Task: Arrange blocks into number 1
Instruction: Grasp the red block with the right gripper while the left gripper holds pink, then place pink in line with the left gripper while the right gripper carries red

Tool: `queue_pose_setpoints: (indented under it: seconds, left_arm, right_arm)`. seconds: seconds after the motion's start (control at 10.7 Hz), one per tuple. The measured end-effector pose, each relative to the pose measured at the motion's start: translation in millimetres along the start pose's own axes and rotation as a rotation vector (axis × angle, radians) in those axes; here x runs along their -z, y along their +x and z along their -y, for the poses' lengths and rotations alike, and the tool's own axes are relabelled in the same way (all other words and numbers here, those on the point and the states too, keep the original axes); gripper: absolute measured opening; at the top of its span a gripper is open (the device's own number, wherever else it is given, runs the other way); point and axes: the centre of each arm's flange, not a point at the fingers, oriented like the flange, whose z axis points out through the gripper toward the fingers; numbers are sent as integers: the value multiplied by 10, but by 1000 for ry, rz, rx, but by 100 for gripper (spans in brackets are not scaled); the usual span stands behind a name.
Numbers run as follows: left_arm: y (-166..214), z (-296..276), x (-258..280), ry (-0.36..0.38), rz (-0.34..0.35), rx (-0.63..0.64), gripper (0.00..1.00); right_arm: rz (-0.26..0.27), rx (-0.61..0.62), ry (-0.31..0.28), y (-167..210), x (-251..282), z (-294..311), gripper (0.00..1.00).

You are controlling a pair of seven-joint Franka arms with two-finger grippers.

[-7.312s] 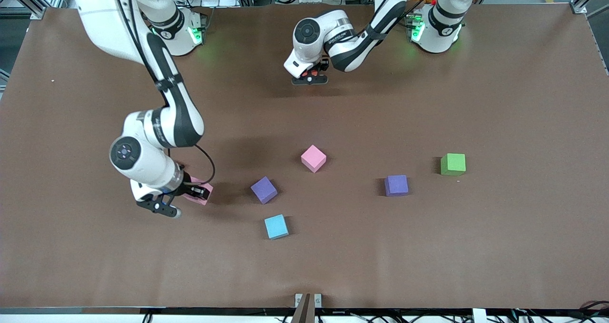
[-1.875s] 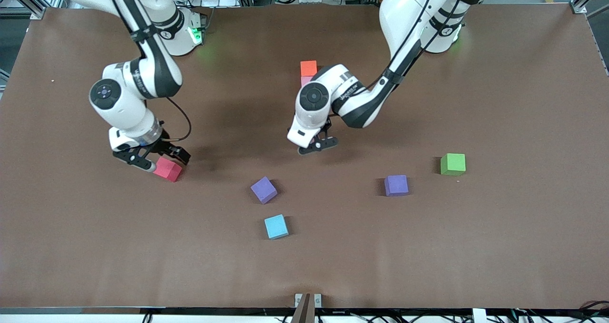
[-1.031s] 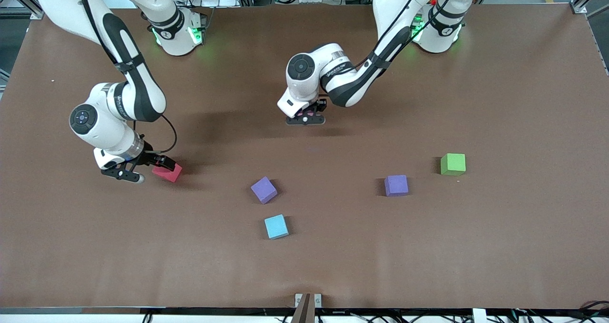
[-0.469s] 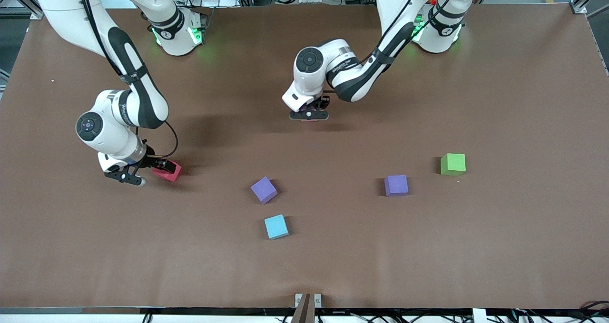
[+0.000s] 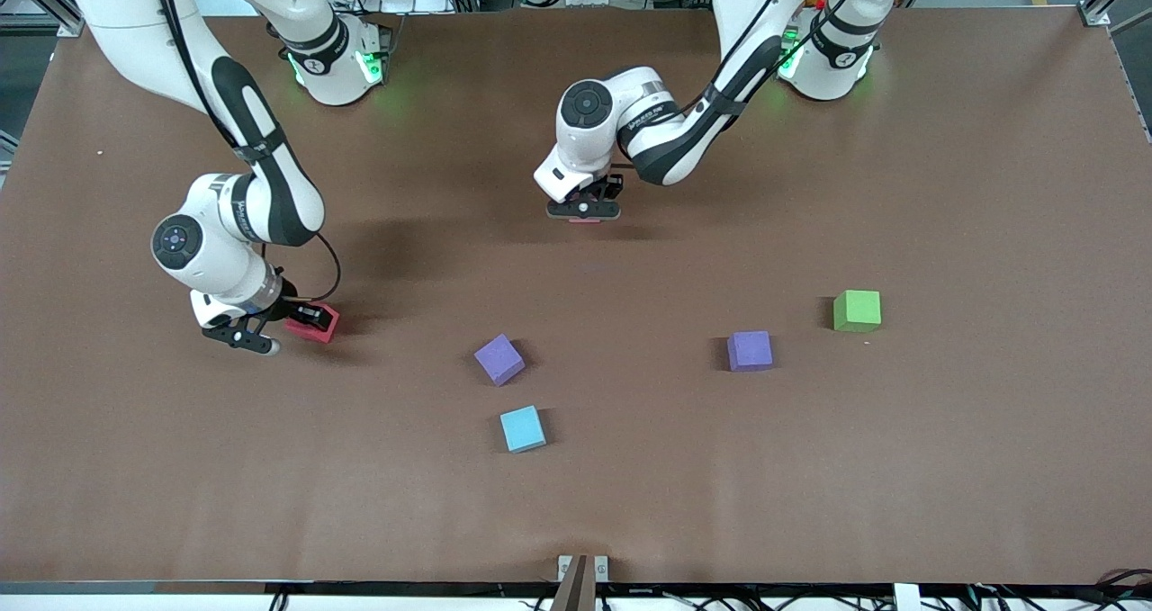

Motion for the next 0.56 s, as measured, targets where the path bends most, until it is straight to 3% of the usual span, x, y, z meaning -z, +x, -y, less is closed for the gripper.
queue_pose_setpoints:
  seconds: [0.47,0.56]
  left_arm:
    - [-62,-5,-11,0,3,-9,56]
    - [-68,-3,-17,0,4,-6,64]
  right_arm:
    - [-36,-5,57,-58,708,497,62]
    - [-37,-3,64,-92,822,559,62]
